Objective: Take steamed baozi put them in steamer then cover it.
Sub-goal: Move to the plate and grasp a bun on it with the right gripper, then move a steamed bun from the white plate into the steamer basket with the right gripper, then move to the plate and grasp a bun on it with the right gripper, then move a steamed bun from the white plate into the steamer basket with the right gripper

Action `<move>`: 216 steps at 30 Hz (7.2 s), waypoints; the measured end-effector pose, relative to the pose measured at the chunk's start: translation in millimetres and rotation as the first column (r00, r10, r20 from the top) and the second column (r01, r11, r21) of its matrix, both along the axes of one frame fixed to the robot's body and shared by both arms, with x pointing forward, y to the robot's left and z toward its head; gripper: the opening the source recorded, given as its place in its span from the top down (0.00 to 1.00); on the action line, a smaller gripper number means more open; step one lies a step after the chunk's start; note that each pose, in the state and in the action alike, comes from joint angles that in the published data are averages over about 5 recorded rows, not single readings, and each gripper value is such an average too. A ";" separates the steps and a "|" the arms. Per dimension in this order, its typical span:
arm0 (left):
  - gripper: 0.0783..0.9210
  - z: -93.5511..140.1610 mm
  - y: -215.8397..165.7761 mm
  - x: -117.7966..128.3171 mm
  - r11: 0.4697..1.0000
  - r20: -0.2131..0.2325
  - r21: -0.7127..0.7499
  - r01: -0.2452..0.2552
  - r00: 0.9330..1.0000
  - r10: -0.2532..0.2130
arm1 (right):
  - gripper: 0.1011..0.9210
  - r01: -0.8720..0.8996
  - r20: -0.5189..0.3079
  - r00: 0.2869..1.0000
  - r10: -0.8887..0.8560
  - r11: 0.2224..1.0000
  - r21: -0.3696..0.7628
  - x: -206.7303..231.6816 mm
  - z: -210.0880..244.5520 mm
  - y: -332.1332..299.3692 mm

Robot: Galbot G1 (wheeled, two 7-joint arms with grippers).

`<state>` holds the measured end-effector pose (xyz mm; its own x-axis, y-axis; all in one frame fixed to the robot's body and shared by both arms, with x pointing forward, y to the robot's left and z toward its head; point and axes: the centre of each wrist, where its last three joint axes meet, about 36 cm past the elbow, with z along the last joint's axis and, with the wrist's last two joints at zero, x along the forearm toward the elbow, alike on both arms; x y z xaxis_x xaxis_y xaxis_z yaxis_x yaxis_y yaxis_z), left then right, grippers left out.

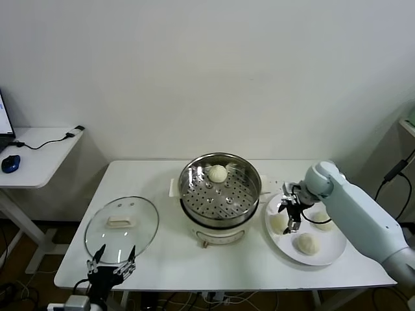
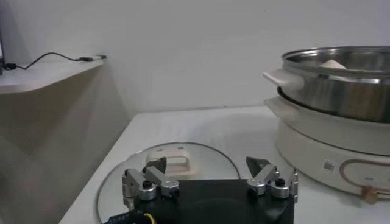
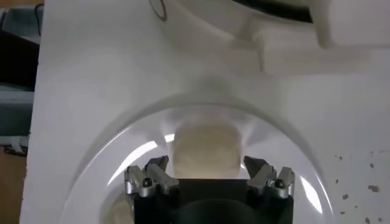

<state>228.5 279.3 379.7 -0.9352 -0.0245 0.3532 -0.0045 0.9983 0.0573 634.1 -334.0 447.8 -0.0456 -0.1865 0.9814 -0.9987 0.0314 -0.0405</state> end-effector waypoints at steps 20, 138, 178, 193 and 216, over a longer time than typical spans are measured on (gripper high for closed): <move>0.12 -1.0 -3.4 -1.2 1.000 -0.003 -0.005 0.007 1.000 -0.007 | 0.26 0.014 0.017 1.000 -0.015 1.000 0.010 1.8 3.2 -3.8; 0.12 35.5 -9.8 3.7 0.996 0.056 -0.076 0.053 0.997 -0.049 | 0.12 -0.087 0.116 0.990 0.085 0.996 0.013 -35.7 183.9 -12.3; 0.12 29.5 -7.2 -4.9 0.997 0.025 -0.059 0.041 0.999 -0.039 | 0.12 -0.013 -0.036 0.999 0.011 0.999 -0.043 -66.9 7.8 -58.3; 0.12 27.7 -6.7 -4.3 0.997 0.023 -0.062 0.039 0.999 -0.038 | 0.13 -0.003 -0.033 0.999 0.001 0.998 -0.059 -69.7 -2.7 -60.9; 0.12 30.3 -9.1 2.1 0.997 0.046 -0.056 0.045 0.998 -0.043 | 0.34 0.023 0.080 0.997 -0.021 1.000 -0.013 -37.3 91.6 -64.4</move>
<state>230.6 270.3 410.0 -0.9498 0.0360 0.3107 0.0381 0.9993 0.0009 596.8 -398.4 539.4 -0.1279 -0.1705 0.9770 -0.9913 0.0521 -0.1207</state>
